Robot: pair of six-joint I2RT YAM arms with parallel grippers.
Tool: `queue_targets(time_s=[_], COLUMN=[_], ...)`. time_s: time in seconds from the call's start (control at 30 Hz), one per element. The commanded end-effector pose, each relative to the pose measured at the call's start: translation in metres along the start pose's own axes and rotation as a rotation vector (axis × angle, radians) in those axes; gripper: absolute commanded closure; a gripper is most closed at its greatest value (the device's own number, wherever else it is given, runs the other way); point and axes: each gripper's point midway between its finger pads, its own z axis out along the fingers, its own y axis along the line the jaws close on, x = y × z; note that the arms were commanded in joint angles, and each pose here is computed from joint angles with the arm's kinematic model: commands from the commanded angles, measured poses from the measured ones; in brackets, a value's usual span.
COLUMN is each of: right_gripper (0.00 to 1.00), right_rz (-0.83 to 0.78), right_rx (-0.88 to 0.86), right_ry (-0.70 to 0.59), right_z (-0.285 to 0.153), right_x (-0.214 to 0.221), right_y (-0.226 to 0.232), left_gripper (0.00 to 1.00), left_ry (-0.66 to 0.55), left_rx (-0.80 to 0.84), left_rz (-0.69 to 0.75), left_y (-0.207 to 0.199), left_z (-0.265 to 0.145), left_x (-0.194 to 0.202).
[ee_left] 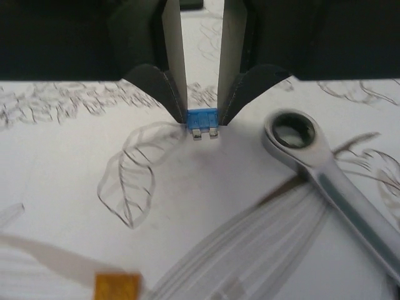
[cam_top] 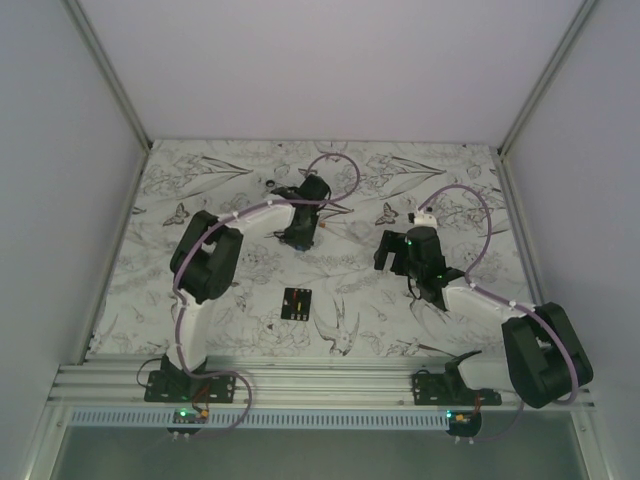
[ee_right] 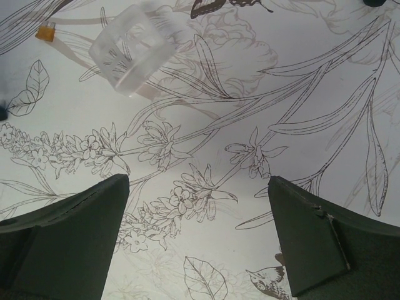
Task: Snap on the fuse box
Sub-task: Pick up the fuse from the center of the board.
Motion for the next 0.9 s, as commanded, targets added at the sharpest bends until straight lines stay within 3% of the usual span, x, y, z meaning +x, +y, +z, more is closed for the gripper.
queue_targets(time_s=[0.0,0.13,0.4,0.53,0.87], right_gripper=[0.00,0.00,0.00,0.04,0.19], right_rz=[0.028,0.041,0.058,0.032,0.005], right_rx=[-0.045,-0.105,-0.311,-0.436,-0.665], right_ry=[-0.066,-0.078,-0.124,-0.175,-0.362], right_z=[-0.004,-0.006,-0.013,-0.021,-0.066], right_x=[-0.022,-0.022,-0.018,-0.019,-0.027], right_y=[0.011,0.021,0.061,0.100,0.170], left_gripper=[0.75,0.80,0.82,0.88,0.84], left_ry=[0.062,0.012,-0.149,-0.226,-0.301], left_rx=[-0.012,0.000,0.057,0.067,0.172], left_rz=[-0.006,-0.090,-0.394,-0.575,-0.905], left_y=[-0.012,-0.022,-0.033,-0.032,-0.042], left_z=[-0.022,-0.042,-0.080,-0.102,-0.147], left_x=[0.031,0.031,0.028,0.030,0.039])
